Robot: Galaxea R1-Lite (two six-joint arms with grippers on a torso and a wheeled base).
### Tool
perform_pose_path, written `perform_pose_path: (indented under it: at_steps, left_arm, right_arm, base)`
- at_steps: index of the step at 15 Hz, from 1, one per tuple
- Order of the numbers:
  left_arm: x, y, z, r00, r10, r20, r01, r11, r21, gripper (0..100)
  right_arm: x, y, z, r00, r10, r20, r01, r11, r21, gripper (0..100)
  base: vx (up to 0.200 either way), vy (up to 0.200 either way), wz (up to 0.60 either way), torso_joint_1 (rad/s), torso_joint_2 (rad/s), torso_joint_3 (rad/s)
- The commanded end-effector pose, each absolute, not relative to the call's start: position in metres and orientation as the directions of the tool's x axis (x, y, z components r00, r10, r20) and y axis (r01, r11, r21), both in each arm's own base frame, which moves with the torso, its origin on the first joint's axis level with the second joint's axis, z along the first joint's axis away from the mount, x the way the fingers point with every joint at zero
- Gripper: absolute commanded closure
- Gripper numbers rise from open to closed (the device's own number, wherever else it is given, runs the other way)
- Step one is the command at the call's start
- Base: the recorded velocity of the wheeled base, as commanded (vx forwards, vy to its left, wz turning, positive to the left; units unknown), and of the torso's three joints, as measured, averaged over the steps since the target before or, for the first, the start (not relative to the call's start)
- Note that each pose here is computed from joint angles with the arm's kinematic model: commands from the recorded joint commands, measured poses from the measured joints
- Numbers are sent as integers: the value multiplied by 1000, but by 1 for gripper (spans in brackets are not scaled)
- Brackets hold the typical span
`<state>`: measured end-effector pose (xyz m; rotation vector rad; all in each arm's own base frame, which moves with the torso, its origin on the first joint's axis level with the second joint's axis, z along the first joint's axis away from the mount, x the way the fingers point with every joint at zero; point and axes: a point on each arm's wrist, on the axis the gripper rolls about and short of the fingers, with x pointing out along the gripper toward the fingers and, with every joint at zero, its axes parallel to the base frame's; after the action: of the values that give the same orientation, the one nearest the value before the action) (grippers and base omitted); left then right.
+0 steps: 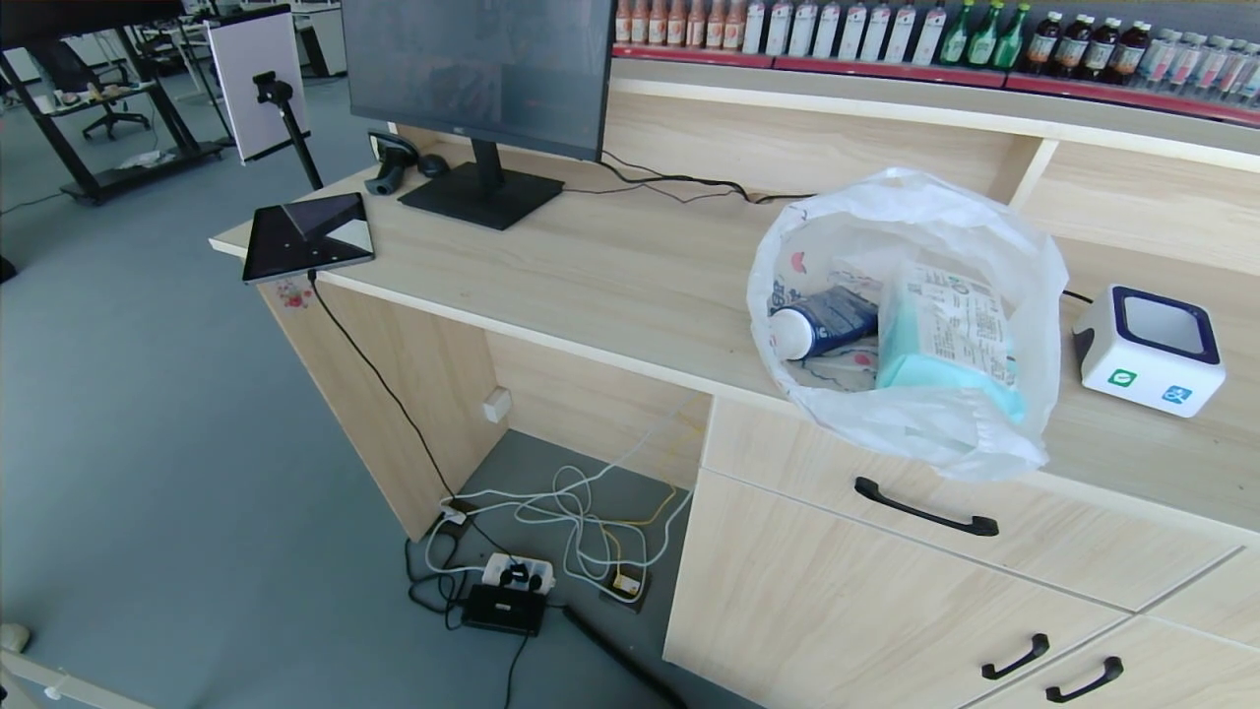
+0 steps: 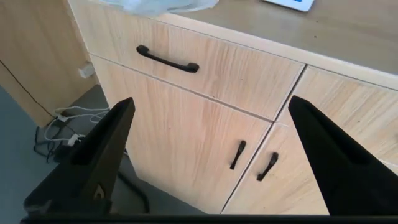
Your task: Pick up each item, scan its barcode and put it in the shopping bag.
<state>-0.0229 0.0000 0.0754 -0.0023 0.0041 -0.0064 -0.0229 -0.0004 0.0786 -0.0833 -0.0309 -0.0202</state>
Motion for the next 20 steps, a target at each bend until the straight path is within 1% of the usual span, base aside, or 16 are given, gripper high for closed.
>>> perform_pose_path:
  at_steps: [1, 6, 8, 12, 14, 20]
  left_arm:
    - [-23, 0, 75, 1000, -6, -5, 6, 1000, -3, 100]
    - [-23, 0, 75, 1000, -6, -5, 6, 1000, 2, 100]
    - [-23, 0, 75, 1000, -6, -5, 6, 1000, -2, 100]
    - [-23, 0, 75, 1000, -6, -5, 6, 1000, 0, 100]
    - [-23, 0, 75, 1000, -6, -5, 6, 1000, 2, 100]
    - [-23, 0, 75, 1000, -6, -5, 6, 1000, 0, 100]
  right_arm:
    - [-23, -1, 75, 1000, -28, -6, 27, 997, -75, 0]
    - [-23, -1, 75, 1000, -26, -2, 26, 999, -41, 0]
    - [-23, -1, 76, 1000, -21, 2, 21, 1000, 0, 0]
    - [-23, -1, 76, 1000, -21, 2, 21, 1000, -1, 0]
    - [-23, -1, 76, 1000, -21, 3, 21, 1000, -1, 0]
    - [-23, -1, 75, 1000, -21, 0, 21, 1000, -5, 0]
  base:
    - [0, 0, 0, 0, 0, 0]
    - [0, 0, 0, 0, 0, 0]
    - [0, 0, 0, 0, 0, 0]
    - [0, 0, -600, 1, -1, 2]
    - [0, -200, -600, 7, 2, 2]
    - [0, -200, 0, 0, 2, 3]
